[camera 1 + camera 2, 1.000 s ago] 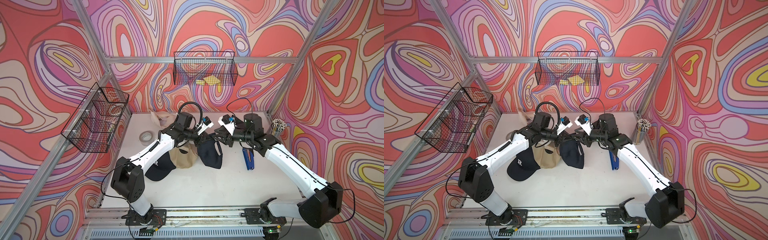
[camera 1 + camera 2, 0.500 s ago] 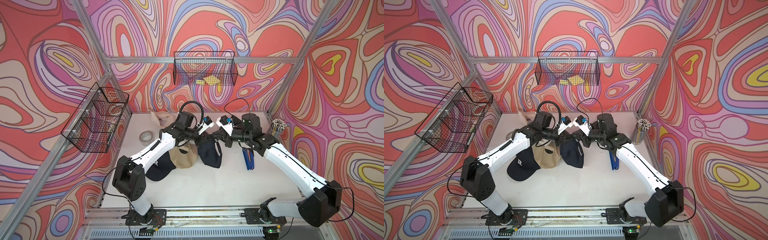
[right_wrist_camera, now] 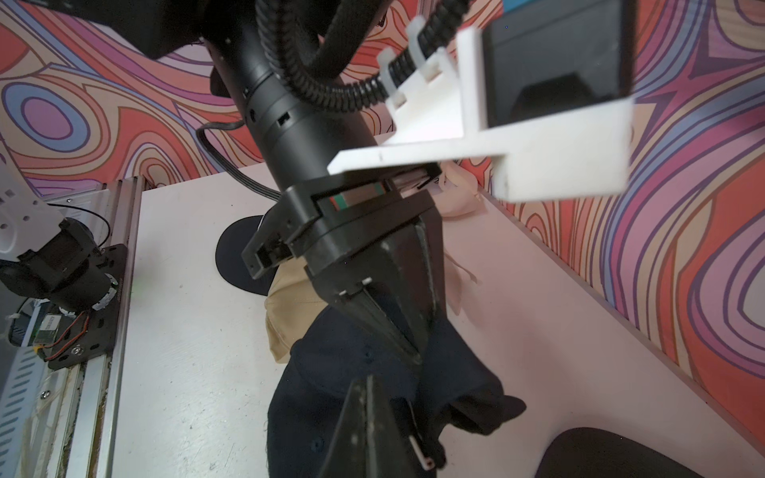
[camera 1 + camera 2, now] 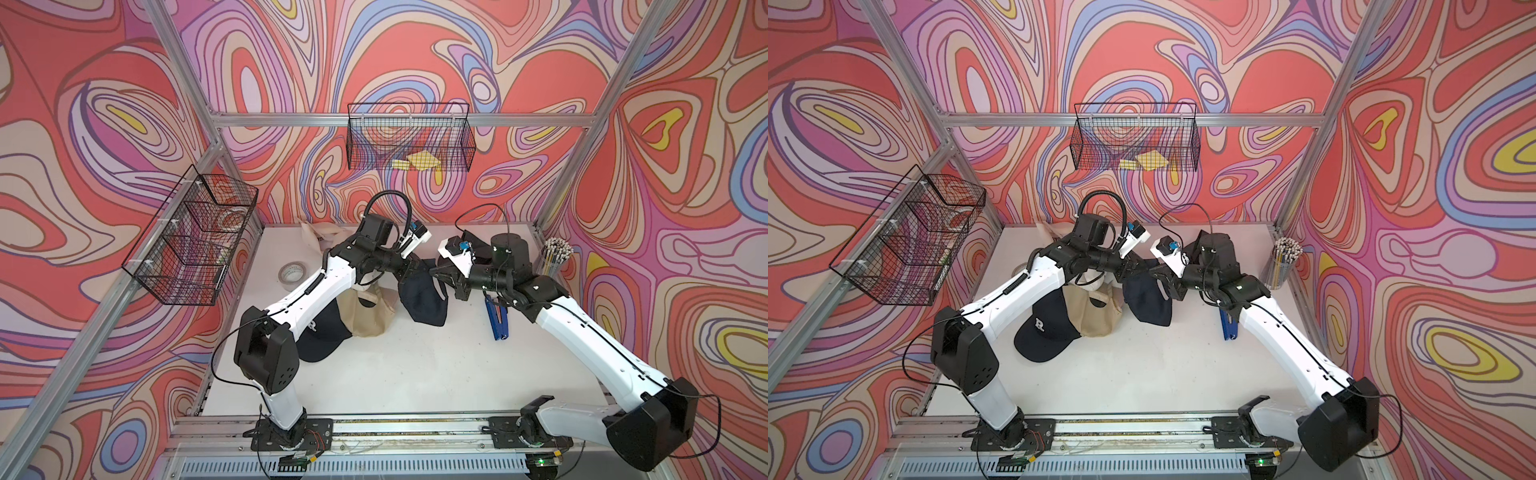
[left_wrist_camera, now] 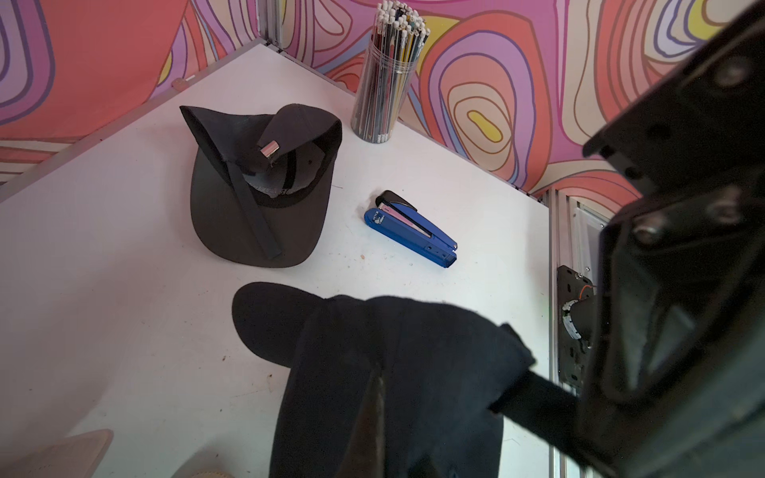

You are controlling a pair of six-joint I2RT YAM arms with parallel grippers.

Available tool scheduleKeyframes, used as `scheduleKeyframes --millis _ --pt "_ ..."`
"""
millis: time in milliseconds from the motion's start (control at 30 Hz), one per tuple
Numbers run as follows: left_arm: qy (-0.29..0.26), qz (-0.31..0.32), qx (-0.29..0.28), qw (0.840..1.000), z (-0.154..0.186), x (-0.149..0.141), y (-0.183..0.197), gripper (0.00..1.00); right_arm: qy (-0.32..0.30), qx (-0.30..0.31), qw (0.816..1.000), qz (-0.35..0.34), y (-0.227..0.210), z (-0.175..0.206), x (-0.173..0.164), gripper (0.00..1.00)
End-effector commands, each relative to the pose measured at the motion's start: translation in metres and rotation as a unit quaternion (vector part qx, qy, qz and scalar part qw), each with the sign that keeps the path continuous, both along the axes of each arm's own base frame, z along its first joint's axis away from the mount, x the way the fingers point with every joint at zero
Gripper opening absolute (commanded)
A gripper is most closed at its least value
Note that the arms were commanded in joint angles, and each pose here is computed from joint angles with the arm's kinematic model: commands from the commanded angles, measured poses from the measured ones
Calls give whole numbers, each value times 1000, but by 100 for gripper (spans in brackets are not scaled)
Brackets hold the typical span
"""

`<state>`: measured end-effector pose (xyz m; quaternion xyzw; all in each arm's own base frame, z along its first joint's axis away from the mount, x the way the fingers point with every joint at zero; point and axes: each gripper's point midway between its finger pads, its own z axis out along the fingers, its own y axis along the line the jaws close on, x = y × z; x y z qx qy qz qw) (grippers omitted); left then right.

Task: Open the adjustable buckle of the baseball cap
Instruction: Open the adjustable buckle on the baseball cap, then pull the adjustable strap on the baseball cap.

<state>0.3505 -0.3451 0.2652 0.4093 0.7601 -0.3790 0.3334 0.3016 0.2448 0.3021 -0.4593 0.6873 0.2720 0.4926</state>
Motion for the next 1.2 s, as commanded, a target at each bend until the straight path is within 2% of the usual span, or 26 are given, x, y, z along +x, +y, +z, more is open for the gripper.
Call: scheduleKeyframes --millis 0,233,267,367,400,467,567,700,900,1067,1167 --pt "17 47 18 999 -9 20 8 0 9 6 1000 7 -1 0 -13 0" --pt "16 50 14 999 -4 21 7 0 9 12 1000 13 0 3 -17 0" --pt "17 42 7 999 -2 18 6 0 7 12 1000 -1 -2 3 -12 4" --pt "19 26 -7 999 3 11 3 0 -7 14 998 -57 -11 8 5 46" --pt "19 25 -8 999 4 10 3 0 -12 17 997 -79 -15 11 10 54" --pt "14 27 -6 1000 4 10 5 0 -25 16 992 -126 -27 16 20 63" --pt "14 26 -3 1000 2 10 5 0 -26 15 986 -166 -38 17 27 64" --pt "16 20 -7 1000 2 10 3 0 6 9 984 -175 -42 3 29 58" --pt "17 13 -14 1000 5 7 2 0 50 12 989 -139 -32 -18 24 53" --pt "14 6 -19 1000 10 3 2 0 77 19 990 -117 -27 -29 27 44" --pt "14 5 -22 1000 12 1 2 0 84 31 990 -105 -27 -32 28 42"
